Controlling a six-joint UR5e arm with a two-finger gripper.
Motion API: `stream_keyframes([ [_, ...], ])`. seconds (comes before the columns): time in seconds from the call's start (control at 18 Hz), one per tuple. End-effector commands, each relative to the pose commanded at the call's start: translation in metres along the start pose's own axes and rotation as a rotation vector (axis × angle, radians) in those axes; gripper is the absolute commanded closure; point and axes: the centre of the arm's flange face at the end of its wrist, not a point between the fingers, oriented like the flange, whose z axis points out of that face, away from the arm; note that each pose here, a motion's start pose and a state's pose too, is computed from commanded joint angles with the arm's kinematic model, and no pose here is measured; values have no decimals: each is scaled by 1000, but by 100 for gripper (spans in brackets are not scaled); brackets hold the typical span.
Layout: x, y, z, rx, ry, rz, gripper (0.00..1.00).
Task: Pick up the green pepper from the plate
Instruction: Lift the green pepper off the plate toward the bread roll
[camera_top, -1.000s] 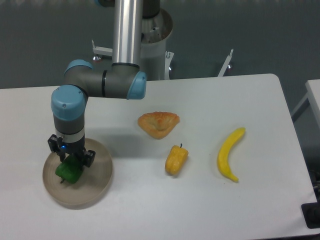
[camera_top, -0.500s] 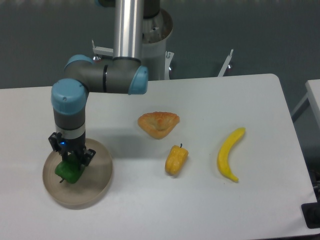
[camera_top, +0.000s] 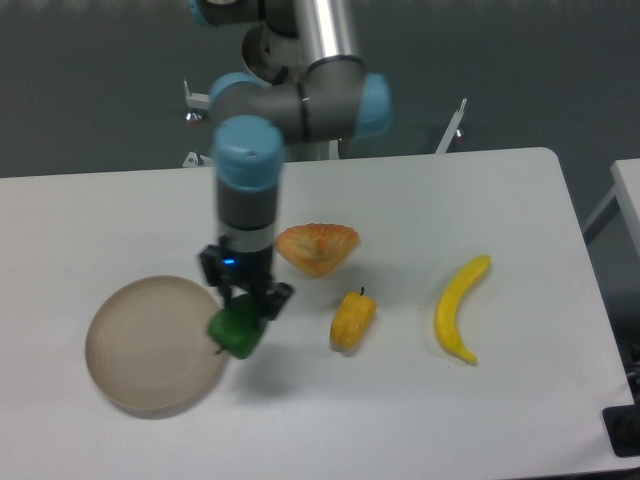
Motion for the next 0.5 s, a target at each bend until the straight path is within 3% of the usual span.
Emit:
stream_keyframes([
  [0.28, -53, 44, -10, -16, -37, 120, 72],
  [0.5, -72, 57, -5, -47, -52, 142, 72],
])
